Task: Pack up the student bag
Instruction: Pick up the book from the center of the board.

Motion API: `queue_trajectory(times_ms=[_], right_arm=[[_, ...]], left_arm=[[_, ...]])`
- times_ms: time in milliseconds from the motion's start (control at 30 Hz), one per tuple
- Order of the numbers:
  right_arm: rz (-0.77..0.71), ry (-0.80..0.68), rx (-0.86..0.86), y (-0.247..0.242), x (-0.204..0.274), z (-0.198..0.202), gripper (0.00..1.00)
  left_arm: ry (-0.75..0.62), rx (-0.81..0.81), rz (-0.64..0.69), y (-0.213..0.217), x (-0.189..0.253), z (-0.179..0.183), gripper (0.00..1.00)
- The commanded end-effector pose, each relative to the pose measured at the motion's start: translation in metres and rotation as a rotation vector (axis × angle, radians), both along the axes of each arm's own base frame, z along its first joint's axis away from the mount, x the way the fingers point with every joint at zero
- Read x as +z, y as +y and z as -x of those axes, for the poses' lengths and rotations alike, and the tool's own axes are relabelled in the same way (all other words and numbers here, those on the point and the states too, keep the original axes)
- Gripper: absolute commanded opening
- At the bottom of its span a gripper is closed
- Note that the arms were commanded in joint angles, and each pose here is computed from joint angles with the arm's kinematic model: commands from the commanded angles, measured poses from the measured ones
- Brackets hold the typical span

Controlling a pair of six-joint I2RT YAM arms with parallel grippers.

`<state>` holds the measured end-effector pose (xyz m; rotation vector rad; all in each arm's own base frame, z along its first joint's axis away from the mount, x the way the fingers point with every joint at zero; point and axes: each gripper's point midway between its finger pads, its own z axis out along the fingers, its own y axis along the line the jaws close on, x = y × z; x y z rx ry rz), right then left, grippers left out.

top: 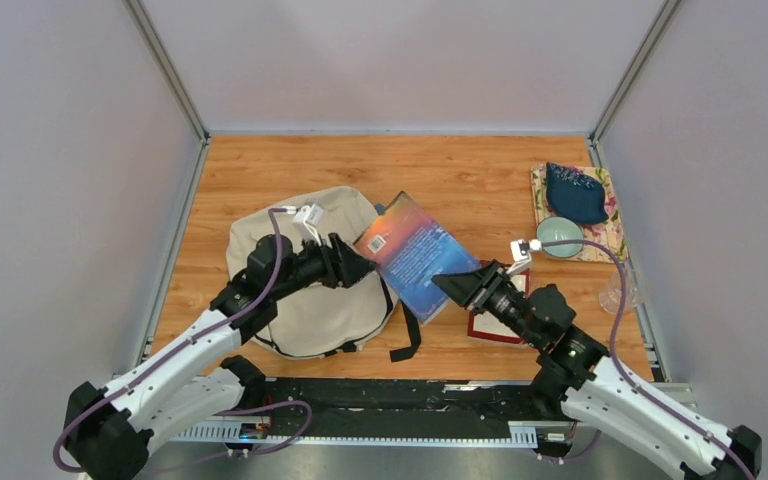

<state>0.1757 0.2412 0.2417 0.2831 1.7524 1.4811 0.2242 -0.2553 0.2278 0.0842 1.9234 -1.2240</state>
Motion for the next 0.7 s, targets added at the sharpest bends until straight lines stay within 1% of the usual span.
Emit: queue_trajectory(times_ms=[0, 33, 67, 100, 167, 233, 333, 533, 667], right_arm=[[0.113, -0.064, -0.362, -0.078, 0.017, -0.023, 0.00], [0.114, -0.063, -0.380, -0.084, 0.019, -0.021, 0.00], [0.143, -0.046, -0.386, -0.089, 0.012, -0.018, 0.00], [0.139, -0.048, -0.389, -0.093, 0.014, -0.015, 0.00], [0.150, -0.020, -0.386, -0.097, 0.010, -0.010, 0.00], [0.137, -0.016, -0.370, -0.097, 0.011, -0.006, 0.00], [0.112, -0.001, -0.340, -0.093, 0.011, -0.001, 0.00], [0.124, 0.010, -0.312, -0.087, 0.011, 0.000, 0.00], [0.132, 0.019, -0.299, -0.084, 0.010, 0.000, 0.00]], left_arm=[[0.077, -0.075, -0.454, 0.055, -0.102, 0.039, 0.68], [0.070, -0.115, -0.474, 0.054, -0.108, 0.050, 0.68], [0.069, -0.131, -0.491, 0.054, -0.112, 0.054, 0.68], [0.067, -0.141, -0.511, 0.055, -0.115, 0.058, 0.68], [0.062, -0.162, -0.599, 0.060, -0.126, 0.067, 0.68], [0.051, -0.169, -0.679, 0.067, -0.135, 0.070, 0.68], [0.024, -0.212, -0.733, 0.066, -0.139, 0.077, 0.68], [-0.033, -0.240, -0.772, 0.062, -0.136, 0.078, 0.68], [-0.033, -0.255, -0.789, 0.062, -0.139, 0.080, 0.68]])
